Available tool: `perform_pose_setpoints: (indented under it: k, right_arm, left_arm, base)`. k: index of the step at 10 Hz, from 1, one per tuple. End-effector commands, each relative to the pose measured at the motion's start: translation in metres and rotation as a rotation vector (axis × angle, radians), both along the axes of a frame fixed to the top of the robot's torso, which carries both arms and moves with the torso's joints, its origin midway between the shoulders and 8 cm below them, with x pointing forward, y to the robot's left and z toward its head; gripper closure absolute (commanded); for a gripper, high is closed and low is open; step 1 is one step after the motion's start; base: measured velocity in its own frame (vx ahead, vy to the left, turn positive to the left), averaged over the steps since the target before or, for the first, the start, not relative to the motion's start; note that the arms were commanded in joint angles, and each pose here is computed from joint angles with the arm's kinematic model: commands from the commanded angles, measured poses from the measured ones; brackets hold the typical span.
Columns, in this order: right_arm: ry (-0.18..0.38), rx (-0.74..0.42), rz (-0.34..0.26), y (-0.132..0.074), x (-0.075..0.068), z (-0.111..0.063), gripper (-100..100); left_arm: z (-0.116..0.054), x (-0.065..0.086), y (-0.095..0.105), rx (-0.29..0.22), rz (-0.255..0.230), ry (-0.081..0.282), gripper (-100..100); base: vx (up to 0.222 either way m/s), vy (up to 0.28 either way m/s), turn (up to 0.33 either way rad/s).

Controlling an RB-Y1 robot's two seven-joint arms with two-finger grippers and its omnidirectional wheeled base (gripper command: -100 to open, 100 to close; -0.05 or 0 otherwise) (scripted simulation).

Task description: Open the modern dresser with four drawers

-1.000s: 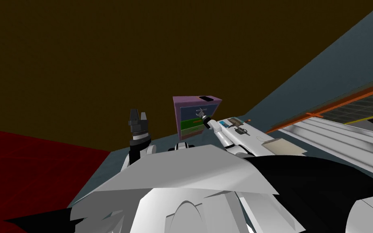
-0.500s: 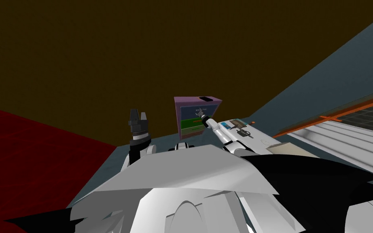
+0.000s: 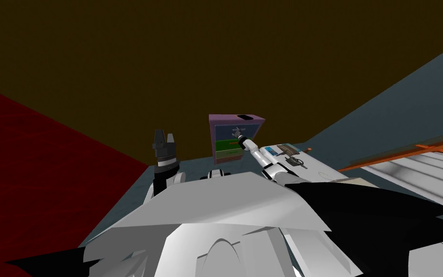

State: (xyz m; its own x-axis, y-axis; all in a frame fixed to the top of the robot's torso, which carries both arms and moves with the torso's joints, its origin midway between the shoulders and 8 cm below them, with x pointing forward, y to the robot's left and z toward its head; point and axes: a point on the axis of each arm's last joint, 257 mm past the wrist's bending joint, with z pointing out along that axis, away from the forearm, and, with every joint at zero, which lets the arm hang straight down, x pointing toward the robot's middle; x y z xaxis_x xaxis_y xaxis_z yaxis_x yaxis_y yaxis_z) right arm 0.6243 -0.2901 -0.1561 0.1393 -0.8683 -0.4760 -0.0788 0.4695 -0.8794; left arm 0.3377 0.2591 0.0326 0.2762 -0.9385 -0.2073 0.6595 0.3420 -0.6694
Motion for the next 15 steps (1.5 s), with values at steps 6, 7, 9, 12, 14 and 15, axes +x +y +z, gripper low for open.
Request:
perform_pose_setpoints:
  k: [6, 7, 9, 12, 14, 15]
  right_arm:
    - [0.083, -0.037, -0.082, -0.019, 0.018, -0.039, -100]
    - [0.083, -0.037, -0.082, -0.019, 0.018, -0.039, -100]
    - [0.039, -0.031, -0.138, -0.034, 0.043, -0.005, -100]
    - [0.084, -0.079, -0.176, -0.047, 0.038, -0.035, -100]
    - [0.026, -0.081, -0.246, -0.066, 0.059, 0.003, -100]
    - [0.035, -0.11, -0.265, -0.071, 0.058, -0.005, -100]
  left_arm:
    - [0.0, 0.0, 0.0, 0.0, 0.0, 0.0, 0]
    - [0.0, 0.0, 0.0, 0.0, 0.0, 0.0, 0]
    - [0.0, 0.0, 0.0, 0.0, 0.0, 0.0, 0]
    - [0.0, 0.0, 0.0, 0.0, 0.0, 0.0, 0]
    - [0.0, 0.0, 0.0, 0.0, 0.0, 0.0, 0]
    - [0.0, 0.0, 0.0, 0.0, 0.0, 0.0, 0]
  base:
    - [-0.08, -0.038, 0.133]
    - [0.021, 0.021, -0.036]
    - [-0.214, -0.095, 0.305]
    - [-0.022, -0.022, 0.056]
    - [-0.19, -0.053, 0.302]
    - [-0.107, -0.06, 0.144]
